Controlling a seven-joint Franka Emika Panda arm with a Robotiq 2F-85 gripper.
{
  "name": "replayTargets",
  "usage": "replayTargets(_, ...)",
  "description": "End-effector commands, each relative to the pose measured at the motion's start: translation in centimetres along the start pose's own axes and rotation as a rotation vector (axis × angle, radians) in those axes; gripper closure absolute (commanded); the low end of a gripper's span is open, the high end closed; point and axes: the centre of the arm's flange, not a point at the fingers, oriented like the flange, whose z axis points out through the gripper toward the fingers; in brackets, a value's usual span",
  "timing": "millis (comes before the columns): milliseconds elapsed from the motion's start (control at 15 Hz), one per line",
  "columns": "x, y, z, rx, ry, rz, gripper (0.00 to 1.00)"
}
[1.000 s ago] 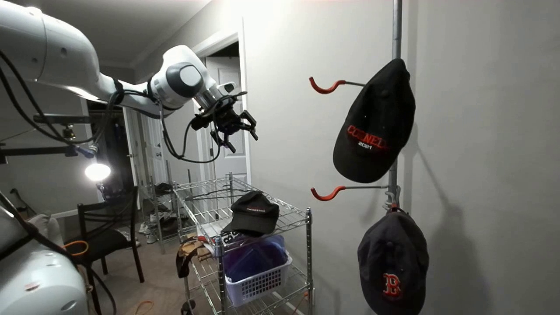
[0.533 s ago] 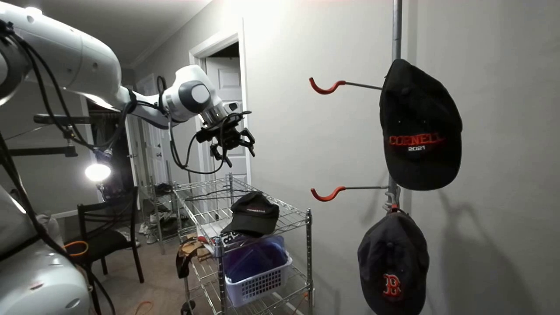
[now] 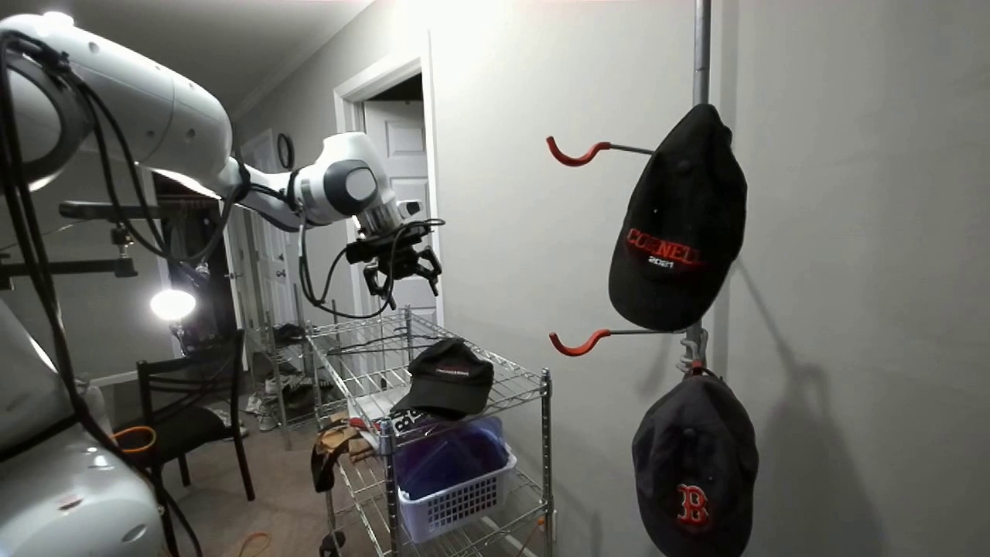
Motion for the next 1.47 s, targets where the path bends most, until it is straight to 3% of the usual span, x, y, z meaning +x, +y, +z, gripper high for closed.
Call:
replayTargets(0, 1.0, 0.2, 3.1, 0.076, -0.027, -0.036, 0.0)
replayTargets(467, 1.9, 3.1, 8.8, 0.114, -0.099, 0.01, 0.0)
replayTargets(1000, 3.7, 5.5, 12.5, 0.144, -0.11, 0.042, 0.0)
replayTargets(1067, 3.8, 5.6, 12.9, 0.148, -0.113, 0.043, 0.06)
replayTargets(1133, 4.0, 5.6, 13.2, 0.149, -0.116, 0.045, 0.27)
replayTargets(1267, 4.2, 5.8, 13.5, 0.152, -0.118, 0.045, 0.32)
replayTargets(1400, 4.4, 6.1, 13.6, 0.153, -0.116, 0.051, 0.44)
